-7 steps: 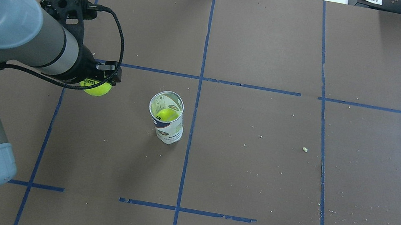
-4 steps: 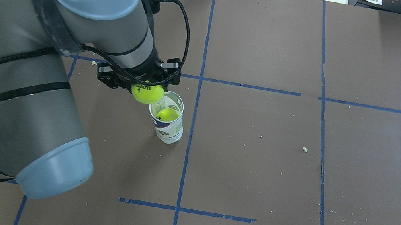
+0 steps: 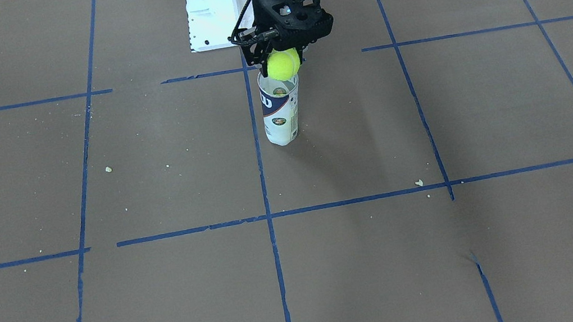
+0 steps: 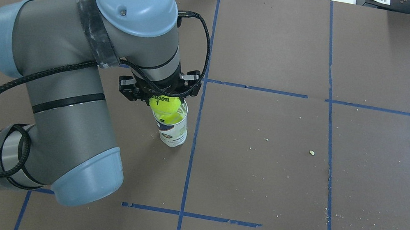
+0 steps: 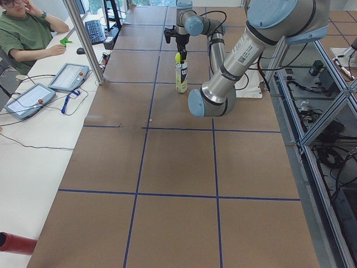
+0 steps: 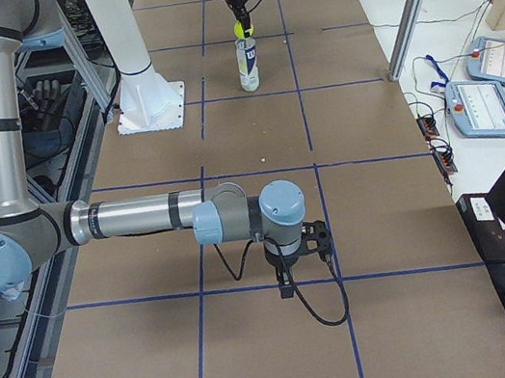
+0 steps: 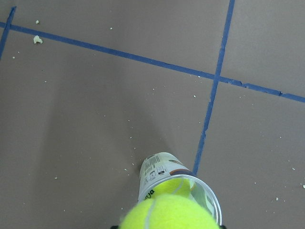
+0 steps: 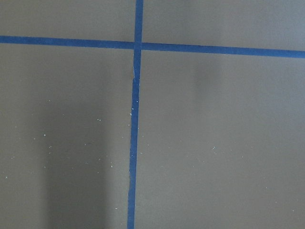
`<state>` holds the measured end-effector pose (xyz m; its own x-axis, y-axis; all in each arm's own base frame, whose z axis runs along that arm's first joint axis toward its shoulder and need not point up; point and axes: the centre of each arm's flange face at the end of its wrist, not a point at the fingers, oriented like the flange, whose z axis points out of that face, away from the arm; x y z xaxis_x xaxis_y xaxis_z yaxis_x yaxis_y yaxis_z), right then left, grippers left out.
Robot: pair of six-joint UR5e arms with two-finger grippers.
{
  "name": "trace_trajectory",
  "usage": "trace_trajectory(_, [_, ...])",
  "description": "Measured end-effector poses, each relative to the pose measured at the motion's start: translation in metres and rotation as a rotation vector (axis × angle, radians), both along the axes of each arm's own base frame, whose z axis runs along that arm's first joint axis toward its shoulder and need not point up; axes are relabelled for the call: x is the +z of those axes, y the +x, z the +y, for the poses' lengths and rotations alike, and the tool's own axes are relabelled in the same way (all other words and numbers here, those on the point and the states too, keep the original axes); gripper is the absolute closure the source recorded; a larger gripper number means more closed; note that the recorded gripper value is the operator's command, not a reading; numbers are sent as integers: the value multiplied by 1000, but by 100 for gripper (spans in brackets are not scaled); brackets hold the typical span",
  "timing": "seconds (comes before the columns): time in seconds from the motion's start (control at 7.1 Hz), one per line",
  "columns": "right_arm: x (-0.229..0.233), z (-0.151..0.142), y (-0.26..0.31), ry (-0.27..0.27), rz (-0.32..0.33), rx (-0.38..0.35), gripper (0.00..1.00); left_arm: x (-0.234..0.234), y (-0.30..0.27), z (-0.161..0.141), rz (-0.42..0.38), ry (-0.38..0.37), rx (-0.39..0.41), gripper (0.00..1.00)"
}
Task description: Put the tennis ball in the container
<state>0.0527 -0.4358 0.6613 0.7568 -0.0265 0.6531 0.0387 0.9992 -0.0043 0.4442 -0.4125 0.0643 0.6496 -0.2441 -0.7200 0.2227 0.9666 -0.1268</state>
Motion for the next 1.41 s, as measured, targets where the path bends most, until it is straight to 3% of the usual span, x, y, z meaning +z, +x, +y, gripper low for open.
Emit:
trace_trajectory(0.7, [0, 0, 0, 1, 0, 0, 0, 1, -4, -1, -1, 39, 27, 0])
trace_trajectory(1.13, [0, 0, 0, 1, 0, 0, 0, 46, -66, -43, -48, 227, 111, 0])
trace_trajectory(1.41, [0, 0, 0, 1, 0, 0, 0, 138, -143, -93, -90, 361, 196, 0])
